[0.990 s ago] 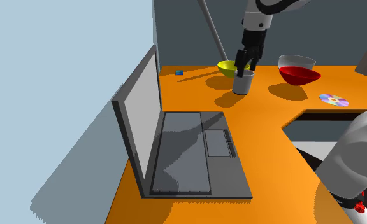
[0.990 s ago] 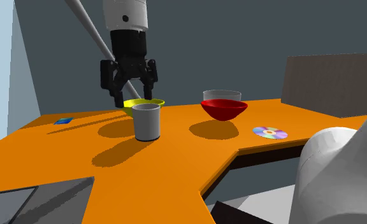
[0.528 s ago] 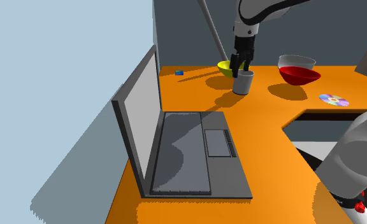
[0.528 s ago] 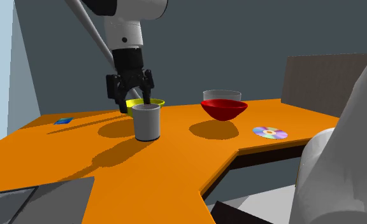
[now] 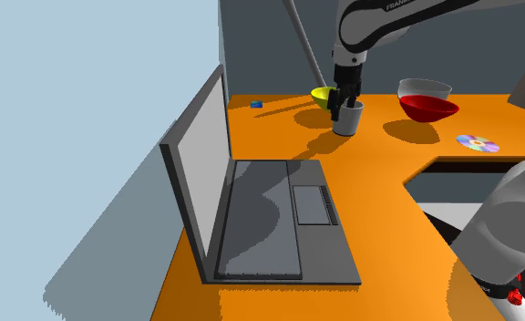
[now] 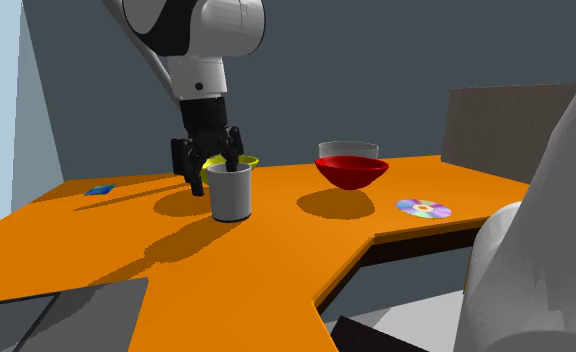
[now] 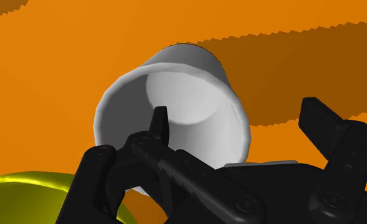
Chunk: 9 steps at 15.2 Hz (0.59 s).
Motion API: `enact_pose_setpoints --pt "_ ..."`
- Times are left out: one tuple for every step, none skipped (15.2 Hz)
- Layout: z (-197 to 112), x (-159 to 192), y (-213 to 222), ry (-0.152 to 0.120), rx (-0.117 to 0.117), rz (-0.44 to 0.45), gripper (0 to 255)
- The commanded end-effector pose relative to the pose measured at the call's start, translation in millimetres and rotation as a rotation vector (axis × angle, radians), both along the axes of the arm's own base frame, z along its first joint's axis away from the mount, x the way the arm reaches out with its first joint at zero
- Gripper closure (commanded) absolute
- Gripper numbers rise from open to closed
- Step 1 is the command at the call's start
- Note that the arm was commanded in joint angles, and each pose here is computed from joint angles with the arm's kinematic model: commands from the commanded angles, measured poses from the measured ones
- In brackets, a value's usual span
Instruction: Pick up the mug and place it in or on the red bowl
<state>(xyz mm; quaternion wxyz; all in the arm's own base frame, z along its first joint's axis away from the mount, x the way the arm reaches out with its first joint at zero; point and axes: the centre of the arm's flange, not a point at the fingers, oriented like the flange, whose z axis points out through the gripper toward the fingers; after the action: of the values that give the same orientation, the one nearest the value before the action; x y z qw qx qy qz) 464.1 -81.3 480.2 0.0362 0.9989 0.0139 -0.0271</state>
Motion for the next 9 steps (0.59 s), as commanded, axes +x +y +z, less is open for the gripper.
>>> enact_pose_setpoints --pt "-1.0 0.0 0.0 0.000 0.000 0.000 0" --pt "-1.0 0.0 0.0 0.000 0.000 0.000 0" --pt "-1.0 0.0 0.0 0.000 0.000 0.000 0" --pt "-1.0 0.0 0.0 0.000 0.000 0.000 0" --pt "-0.9 0.0 -0.1 0.000 0.000 0.000 0" --pt "-0.9 0.0 -0.1 0.000 0.000 0.000 255" --pt "-0.9 0.0 -0.1 0.000 0.000 0.000 255" --pt "-1.0 0.0 -0.1 0.000 0.000 0.000 255" --pt "-1.0 0.0 -0.1 0.000 0.000 0.000 255"
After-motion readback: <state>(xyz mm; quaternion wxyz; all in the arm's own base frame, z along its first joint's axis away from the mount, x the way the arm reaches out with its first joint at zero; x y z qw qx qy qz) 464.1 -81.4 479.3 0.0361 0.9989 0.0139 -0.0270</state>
